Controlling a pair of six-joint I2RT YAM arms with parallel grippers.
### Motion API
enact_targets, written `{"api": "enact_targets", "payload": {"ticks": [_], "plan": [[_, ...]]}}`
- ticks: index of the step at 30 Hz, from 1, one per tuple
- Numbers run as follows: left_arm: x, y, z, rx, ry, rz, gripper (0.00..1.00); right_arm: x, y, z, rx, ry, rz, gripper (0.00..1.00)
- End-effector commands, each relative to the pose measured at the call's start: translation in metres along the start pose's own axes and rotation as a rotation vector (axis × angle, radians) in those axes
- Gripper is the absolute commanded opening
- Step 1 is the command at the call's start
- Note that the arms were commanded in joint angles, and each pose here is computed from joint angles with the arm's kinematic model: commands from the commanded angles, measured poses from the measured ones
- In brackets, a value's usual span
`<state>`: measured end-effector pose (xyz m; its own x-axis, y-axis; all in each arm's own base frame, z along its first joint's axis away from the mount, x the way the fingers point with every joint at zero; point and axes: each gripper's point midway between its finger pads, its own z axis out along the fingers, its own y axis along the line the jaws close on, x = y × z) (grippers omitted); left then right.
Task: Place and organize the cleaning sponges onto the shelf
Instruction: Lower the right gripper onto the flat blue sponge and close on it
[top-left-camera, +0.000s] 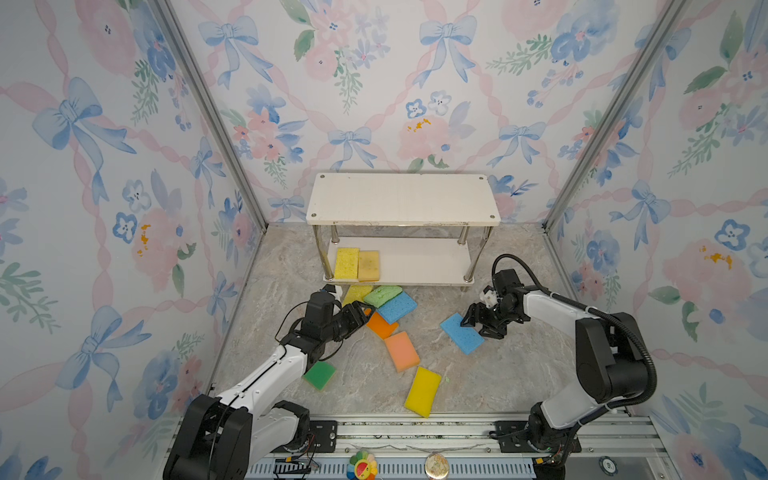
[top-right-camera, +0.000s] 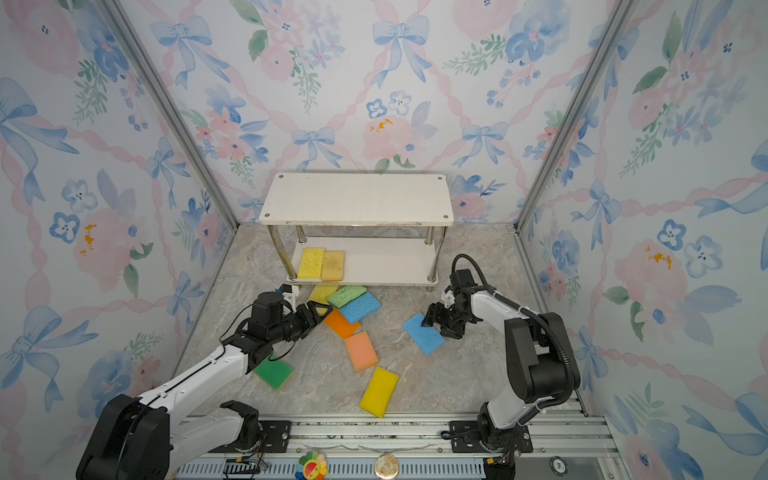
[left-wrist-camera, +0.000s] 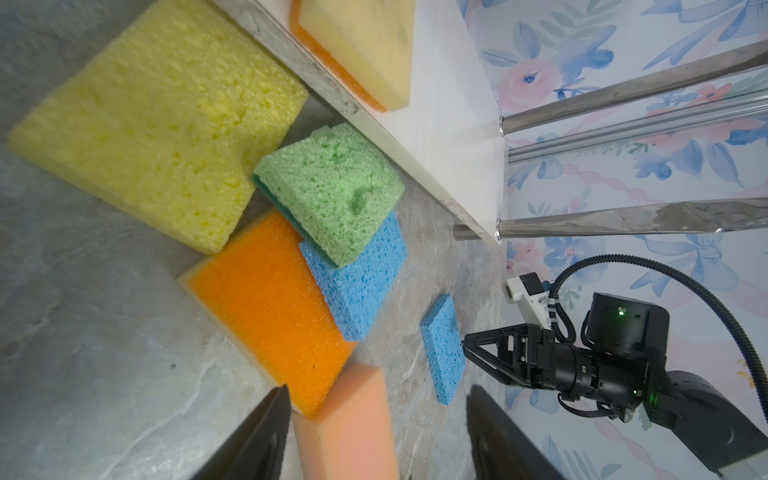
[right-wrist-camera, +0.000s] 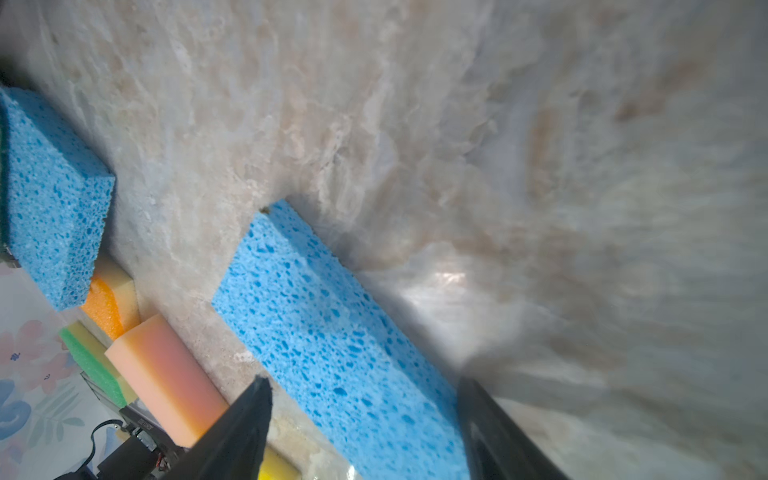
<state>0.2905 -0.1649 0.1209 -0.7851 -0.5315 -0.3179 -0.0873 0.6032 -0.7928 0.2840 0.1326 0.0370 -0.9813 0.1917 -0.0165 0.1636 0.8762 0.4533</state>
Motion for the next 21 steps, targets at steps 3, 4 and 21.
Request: {"api": "enact_targets", "payload": {"ticks": [3,4,21], "plan": [[0.005,0.009,-0.003,-0.015,0.001,-0.025,0.71,0.013,0.003,0.004,0.055,0.02,-0.045,0.64],[0.006,0.008,-0.004,-0.012,0.0,-0.026,0.71,0.015,0.003,0.006,0.076,0.026,-0.06,0.62],[0.006,0.002,-0.013,0.023,-0.013,-0.023,0.78,0.021,0.009,0.013,0.166,-0.02,-0.122,0.15]]}}
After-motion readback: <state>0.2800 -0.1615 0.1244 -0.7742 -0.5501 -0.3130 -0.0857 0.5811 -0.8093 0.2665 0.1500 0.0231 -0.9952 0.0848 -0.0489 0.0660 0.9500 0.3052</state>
